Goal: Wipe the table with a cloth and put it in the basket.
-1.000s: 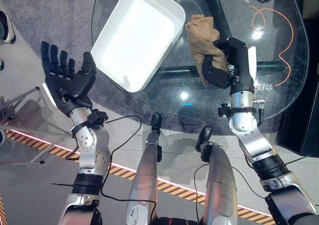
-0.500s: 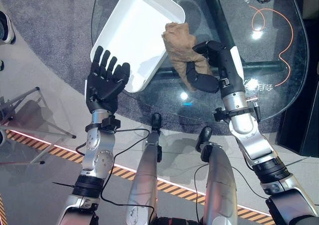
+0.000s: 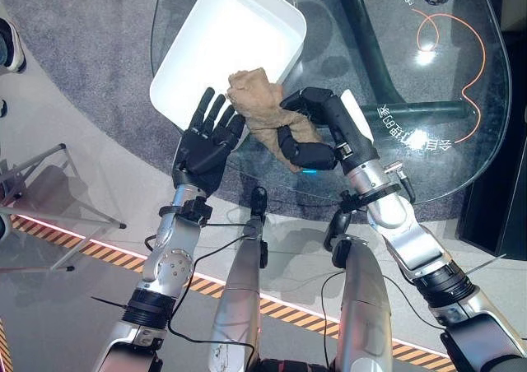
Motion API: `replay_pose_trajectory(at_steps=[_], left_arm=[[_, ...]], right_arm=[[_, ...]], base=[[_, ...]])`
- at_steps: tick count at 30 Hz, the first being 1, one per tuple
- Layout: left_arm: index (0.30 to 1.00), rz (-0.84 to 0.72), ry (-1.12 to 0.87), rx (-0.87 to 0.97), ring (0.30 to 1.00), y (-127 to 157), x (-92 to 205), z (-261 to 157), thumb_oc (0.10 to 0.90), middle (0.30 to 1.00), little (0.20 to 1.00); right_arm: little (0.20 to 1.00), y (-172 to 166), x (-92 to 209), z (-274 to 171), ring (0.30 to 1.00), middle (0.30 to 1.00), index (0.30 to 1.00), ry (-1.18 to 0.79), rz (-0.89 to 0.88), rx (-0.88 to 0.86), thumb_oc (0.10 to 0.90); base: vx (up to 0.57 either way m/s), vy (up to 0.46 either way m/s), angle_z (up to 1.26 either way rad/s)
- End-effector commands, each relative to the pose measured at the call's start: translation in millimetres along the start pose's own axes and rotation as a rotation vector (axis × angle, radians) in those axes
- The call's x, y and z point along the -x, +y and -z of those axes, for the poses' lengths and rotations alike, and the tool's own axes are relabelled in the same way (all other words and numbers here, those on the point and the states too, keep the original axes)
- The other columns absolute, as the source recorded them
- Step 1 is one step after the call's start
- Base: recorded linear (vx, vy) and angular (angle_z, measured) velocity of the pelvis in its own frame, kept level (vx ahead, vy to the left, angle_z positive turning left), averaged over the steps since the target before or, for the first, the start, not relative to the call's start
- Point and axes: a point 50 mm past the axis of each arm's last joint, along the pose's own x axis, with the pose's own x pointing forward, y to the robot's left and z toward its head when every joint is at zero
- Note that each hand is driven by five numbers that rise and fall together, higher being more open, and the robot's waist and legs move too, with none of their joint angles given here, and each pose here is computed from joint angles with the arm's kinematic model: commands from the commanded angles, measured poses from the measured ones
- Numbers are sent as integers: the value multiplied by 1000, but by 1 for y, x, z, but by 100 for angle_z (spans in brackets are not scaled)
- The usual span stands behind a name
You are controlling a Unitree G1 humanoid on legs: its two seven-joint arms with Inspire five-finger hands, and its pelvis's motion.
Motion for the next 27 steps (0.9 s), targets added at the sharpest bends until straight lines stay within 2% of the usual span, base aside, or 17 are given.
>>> replay_pose_trajectory(at_steps=[1,6,27], left_arm=[[900,284,-108,16,900,-46,-6,-31,800,900,900],[900,367,-75,53,900,-54,-6,-26,800,900,900],[900,503,-45,117,900,-67,-4,-24,800,900,900]], right_arm=[[200,3,-18,-104,300,300,300,-517,-59,-69,100],[200,7,-19,-105,300,300,300,-521,-77,-68,100],[200,3,-17,-92,300,300,300,-433,-19,-54,100]], base=[[0,0,0],[0,0,0],[0,0,0]])
